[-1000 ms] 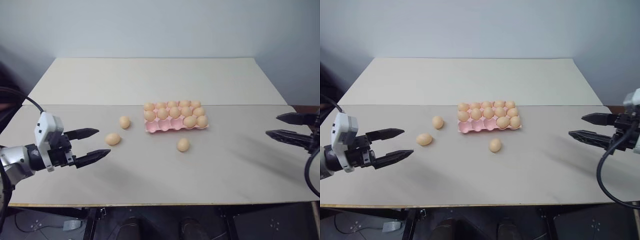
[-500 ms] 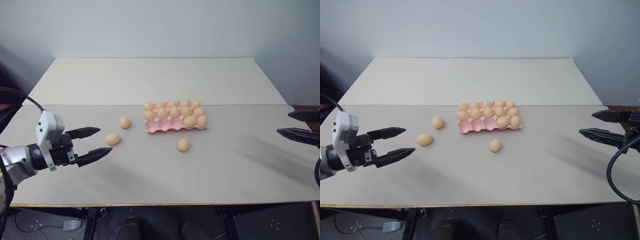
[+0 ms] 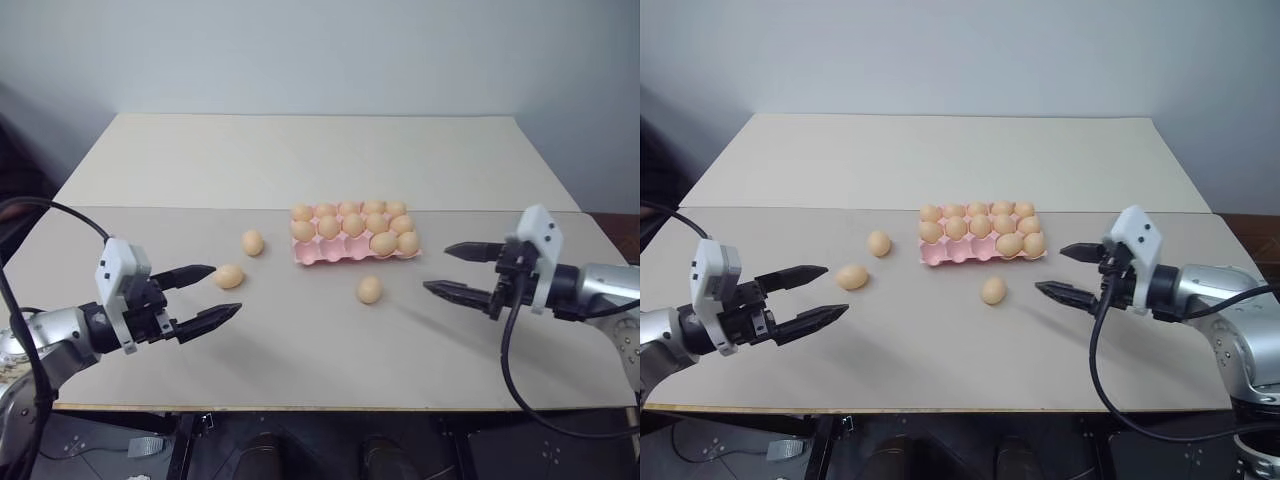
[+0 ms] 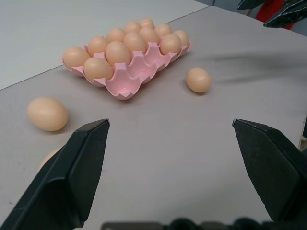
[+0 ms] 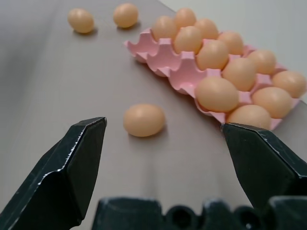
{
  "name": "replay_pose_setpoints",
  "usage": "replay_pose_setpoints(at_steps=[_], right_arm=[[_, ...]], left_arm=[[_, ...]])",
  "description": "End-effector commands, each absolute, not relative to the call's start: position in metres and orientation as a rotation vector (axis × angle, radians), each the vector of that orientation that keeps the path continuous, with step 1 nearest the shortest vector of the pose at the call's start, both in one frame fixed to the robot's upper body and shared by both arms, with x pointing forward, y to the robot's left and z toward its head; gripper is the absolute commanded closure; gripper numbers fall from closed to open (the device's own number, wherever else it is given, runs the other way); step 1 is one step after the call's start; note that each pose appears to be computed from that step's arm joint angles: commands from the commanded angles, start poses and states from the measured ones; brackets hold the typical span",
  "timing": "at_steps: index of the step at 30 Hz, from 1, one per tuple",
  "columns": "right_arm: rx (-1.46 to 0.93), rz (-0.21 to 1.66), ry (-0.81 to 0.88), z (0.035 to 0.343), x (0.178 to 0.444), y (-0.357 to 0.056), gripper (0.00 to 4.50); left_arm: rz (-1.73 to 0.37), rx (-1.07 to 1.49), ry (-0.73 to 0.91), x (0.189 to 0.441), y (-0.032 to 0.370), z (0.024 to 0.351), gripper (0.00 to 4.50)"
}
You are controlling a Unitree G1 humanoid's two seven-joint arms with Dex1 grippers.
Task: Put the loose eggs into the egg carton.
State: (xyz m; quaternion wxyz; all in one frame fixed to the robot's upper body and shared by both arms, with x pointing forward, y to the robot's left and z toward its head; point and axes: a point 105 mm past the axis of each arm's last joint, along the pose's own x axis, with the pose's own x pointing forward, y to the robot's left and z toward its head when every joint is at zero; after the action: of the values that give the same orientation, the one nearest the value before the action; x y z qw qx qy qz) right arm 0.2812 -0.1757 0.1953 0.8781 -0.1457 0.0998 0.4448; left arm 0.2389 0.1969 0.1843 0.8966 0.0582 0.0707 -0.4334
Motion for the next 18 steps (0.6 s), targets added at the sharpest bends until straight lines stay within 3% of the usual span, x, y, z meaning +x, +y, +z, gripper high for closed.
replay_pose_setpoints(at_steps=[1, 6, 18], right_arm=[[-0.304, 0.896, 0.178, 0.198, 0.283, -0.143, 0.03], [-0.279, 0.651, 0.196, 0.197, 0.301, -0.123, 0.03], [-0.127, 0.501, 0.406, 0.187, 0.318, -0.096, 0.03]], left_arm=[[-0.927, 0.124, 0.128, 0.237, 0.186, 0.185, 0.00], [-0.932, 0.112, 0.129, 0.237, 0.180, 0.181, 0.00], [-0.949, 0.103, 0.131, 0.243, 0.174, 0.176, 0.00]])
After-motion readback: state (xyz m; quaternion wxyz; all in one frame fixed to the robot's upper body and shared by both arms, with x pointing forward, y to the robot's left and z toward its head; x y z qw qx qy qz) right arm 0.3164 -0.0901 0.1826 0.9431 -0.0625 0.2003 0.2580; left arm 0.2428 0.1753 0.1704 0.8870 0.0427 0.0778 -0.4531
